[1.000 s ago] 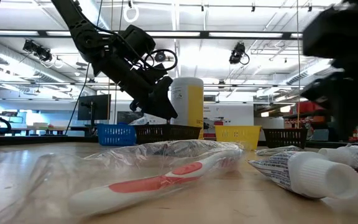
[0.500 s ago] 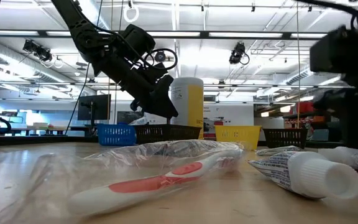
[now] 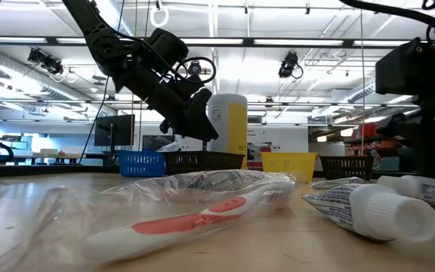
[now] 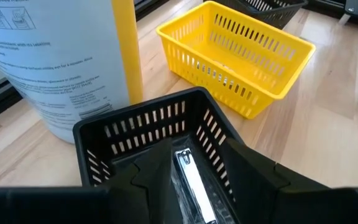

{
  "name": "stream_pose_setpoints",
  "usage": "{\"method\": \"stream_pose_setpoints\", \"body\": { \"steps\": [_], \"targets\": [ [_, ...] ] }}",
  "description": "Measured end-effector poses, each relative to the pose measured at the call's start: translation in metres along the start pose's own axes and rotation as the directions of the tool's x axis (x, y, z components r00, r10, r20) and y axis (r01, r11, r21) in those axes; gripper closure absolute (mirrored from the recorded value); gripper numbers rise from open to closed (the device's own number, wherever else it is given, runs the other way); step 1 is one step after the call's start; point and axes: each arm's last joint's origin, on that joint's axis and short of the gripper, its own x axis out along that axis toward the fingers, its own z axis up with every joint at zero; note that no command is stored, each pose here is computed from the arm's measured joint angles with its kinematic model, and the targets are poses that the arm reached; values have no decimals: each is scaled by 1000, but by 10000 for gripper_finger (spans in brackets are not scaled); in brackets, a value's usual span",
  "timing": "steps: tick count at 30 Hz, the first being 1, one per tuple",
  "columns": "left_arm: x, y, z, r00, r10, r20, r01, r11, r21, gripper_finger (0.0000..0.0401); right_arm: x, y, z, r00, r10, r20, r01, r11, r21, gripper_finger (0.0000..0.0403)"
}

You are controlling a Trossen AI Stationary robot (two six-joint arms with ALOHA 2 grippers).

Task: Pick & Place Travel size toiletries
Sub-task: Put the toothpaste into the yellow bin

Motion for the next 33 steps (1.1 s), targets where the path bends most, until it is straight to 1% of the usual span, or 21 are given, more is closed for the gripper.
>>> {"method": "stream_pose_setpoints", "body": {
  "steps": [3,6,7,9,12,14,15,17,19,20,22,24,25,26,28,29,30,33],
  "targets": [
    [0,0,0,1000,0,1,0,1000,0,249,-4,-1,5,999,25,47,-25,1000,-1,304],
    [0,0,0,1000,0,1,0,1000,0,249,-19,-5,18,986,36,163,-30,999,-40,305],
    [0,0,0,1000,0,1,0,1000,0,249,-24,-9,22,981,18,196,-9,999,-48,305],
    [0,0,0,1000,0,1,0,1000,2,249,-33,-19,28,966,-55,254,72,996,-58,305],
    [0,0,1,1000,-1,7,1,1000,2,249,-48,-40,39,912,-208,353,238,970,-43,305],
    [0,0,1,1000,-2,7,2,1000,2,249,-54,-57,45,866,-325,381,356,934,-14,305],
    [0,0,1,1000,-2,7,2,1000,2,249,-56,-67,49,836,-387,389,412,911,20,305],
    [0,0,1,1000,-2,7,2,1000,1,249,-58,-89,54,774,-508,377,506,855,112,305],
    [0,0,1,1000,-2,7,2,1000,1,249,-59,-112,58,716,-610,340,569,792,224,305],
    [0,0,1,1000,-2,7,2,1000,1,249,-60,-125,60,686,-653,321,584,758,292,305],
    [0,0,1,1000,-2,7,2,1000,2,249,-62,-150,60,652,-706,277,579,699,420,305],
    [0,0,1,1000,-1,6,1,1000,2,249,-64,-173,61,629,-731,266,521,650,554,305],
    [0,0,1,1000,-2,7,2,1000,2,249,-64,-183,59,631,-731,260,484,634,603,305],
    [0,0,1,1000,-2,7,2,1000,2,249,-63,-191,57,645,-720,257,446,627,639,305],
    [0,0,1,1000,-2,5,2,1000,3,249,-57,-204,53,696,-666,268,377,657,653,305],
    [0,0,1,1000,-2,6,2,1000,2,249,-54,-208,51,714,-648,265,362,665,653,305],
    [0,0,1,1000,-2,6,2,1000,2,249,-51,-212,50,724,-640,258,356,667,655,305],
    [0,0,1,1000,-2,8,2,1000,2,249,-40,-222,45,732,-650,205,389,645,658,304]
  ]
}}
